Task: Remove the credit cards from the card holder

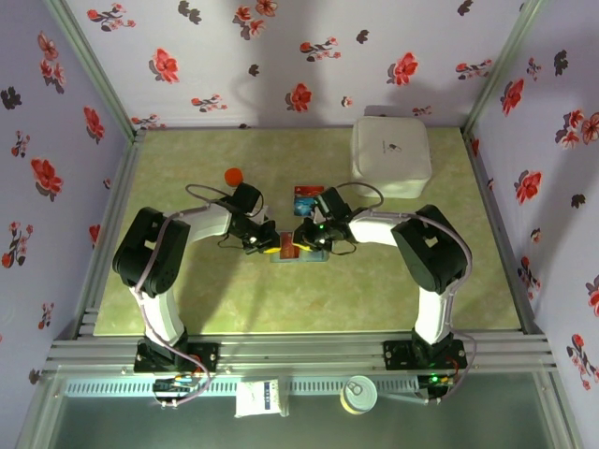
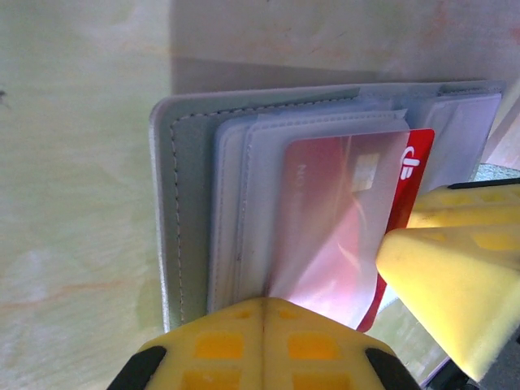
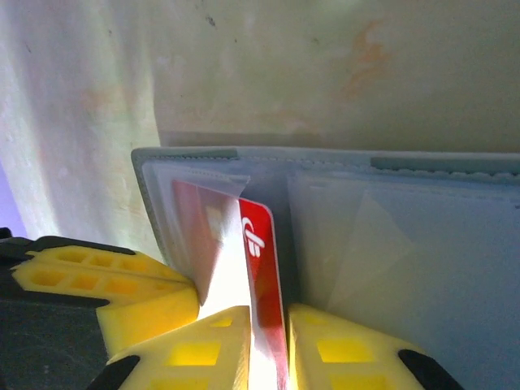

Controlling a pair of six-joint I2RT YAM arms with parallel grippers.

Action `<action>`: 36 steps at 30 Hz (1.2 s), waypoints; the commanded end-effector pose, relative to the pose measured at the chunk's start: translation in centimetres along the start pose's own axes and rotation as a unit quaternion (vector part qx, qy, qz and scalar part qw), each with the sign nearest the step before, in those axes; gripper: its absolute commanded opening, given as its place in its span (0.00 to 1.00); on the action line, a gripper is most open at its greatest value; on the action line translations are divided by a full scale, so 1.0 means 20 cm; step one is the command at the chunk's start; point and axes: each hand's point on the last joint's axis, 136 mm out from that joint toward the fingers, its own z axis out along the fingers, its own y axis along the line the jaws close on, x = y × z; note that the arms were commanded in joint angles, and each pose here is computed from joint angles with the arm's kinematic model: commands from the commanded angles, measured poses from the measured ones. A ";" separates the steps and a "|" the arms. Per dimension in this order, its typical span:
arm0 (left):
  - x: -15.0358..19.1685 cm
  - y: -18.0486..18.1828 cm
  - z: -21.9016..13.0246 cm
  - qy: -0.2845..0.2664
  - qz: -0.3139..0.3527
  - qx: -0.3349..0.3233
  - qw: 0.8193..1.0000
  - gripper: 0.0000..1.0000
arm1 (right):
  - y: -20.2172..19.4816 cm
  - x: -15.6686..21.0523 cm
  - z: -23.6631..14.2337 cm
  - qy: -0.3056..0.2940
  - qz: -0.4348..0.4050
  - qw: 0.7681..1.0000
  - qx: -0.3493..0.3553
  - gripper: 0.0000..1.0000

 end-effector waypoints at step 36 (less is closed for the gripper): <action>0.03 0.06 0.03 0.012 -0.012 -0.018 1.000 0.00 | -0.03 -0.05 -0.15 -0.036 0.006 0.999 -0.017 0.11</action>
